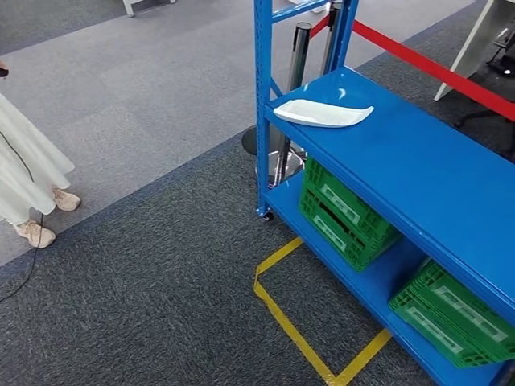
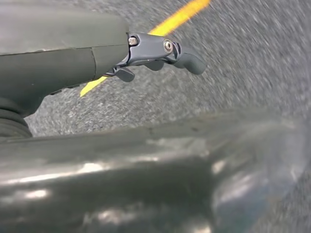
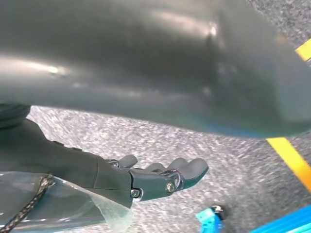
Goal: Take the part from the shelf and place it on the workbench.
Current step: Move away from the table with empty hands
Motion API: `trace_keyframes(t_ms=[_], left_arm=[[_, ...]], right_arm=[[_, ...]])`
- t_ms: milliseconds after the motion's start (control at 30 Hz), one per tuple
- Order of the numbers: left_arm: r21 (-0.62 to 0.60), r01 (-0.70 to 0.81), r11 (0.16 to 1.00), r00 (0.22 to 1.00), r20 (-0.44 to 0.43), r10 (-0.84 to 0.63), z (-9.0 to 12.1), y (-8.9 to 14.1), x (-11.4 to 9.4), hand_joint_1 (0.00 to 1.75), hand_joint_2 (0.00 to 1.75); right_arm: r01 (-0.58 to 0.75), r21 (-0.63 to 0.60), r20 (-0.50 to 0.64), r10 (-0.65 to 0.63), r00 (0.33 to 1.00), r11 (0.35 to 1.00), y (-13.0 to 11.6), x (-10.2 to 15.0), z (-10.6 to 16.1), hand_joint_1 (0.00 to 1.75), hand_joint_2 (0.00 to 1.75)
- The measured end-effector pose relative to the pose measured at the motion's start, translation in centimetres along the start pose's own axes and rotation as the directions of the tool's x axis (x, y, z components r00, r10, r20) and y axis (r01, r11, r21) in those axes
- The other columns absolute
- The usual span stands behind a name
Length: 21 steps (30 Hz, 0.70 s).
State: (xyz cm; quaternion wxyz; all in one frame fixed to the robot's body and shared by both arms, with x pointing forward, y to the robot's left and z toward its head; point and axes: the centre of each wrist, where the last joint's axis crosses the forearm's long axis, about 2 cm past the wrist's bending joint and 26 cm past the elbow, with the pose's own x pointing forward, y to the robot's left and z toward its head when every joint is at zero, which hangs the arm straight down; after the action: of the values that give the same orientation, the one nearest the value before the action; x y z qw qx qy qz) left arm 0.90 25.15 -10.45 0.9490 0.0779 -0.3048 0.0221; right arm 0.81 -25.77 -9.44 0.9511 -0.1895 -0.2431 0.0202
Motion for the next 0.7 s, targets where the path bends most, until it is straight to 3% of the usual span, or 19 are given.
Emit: trace_keyframes(t_ms=[200, 700], left_arm=[[-0.019, 0.018, 1.000, 1.000, 0.014, -0.018, 0.4, -0.2, 0.6, 0.00, 0.00], [0.054, -0.004, 0.999, 1.000, 0.004, 0.004, 1.0, 1.4, -0.5, 0.00, 0.00]], right_arm=[[0.004, -0.012, -0.034, -0.004, 0.999, 1.000, -0.4, -0.4, 0.2, 0.00, 0.00], [-0.014, -0.054, -0.024, 0.012, 1.000, 0.998, -0.3, 0.0, 0.3, 0.00, 0.00]])
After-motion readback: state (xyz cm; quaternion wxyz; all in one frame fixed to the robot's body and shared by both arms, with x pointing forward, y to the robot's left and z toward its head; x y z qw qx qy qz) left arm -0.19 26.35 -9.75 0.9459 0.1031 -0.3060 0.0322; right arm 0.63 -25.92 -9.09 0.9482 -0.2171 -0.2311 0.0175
